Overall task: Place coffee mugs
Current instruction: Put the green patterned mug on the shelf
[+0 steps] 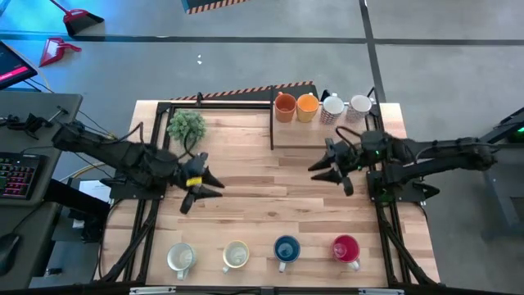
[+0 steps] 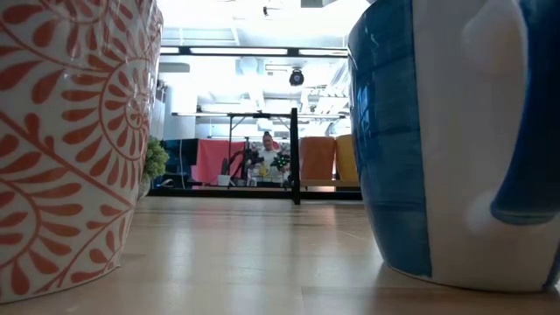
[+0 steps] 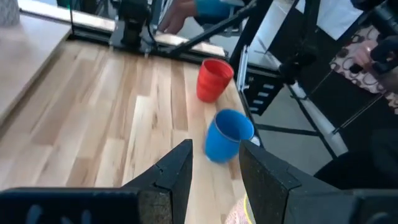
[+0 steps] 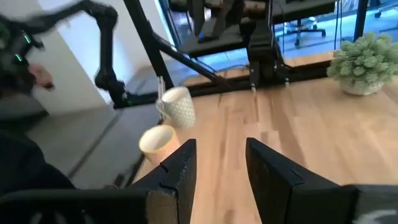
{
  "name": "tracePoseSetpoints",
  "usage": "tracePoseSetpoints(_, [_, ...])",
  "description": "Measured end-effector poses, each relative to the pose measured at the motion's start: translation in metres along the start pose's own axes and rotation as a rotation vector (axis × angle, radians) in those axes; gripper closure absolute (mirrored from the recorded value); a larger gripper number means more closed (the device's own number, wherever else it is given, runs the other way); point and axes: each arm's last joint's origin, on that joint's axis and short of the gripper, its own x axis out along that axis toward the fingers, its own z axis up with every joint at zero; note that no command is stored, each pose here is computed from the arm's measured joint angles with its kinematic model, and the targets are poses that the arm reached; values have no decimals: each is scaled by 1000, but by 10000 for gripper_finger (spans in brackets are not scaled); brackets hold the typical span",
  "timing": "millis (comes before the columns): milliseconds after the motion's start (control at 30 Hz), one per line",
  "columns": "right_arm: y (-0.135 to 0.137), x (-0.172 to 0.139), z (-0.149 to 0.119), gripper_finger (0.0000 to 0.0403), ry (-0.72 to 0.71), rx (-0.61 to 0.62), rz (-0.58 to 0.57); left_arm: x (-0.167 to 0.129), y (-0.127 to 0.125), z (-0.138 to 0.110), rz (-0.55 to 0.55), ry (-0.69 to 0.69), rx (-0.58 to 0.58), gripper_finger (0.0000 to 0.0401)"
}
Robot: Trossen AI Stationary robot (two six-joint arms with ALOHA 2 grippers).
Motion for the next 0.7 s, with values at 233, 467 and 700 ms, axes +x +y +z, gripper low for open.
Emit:
tracePoseSetpoints(233, [17,1,-38,284,-40,47,-51,15,-11,-46,41,-42,-33,284])
tracePoseSetpoints(467, [38,8,-40,284,-93,-1,-62,26,-27,-94,-27,-261,-61,310])
tracePoseSetpoints(700, [54,19,-48,284,-107,20,-125,30,-57,-104,-13,-321,-31,320])
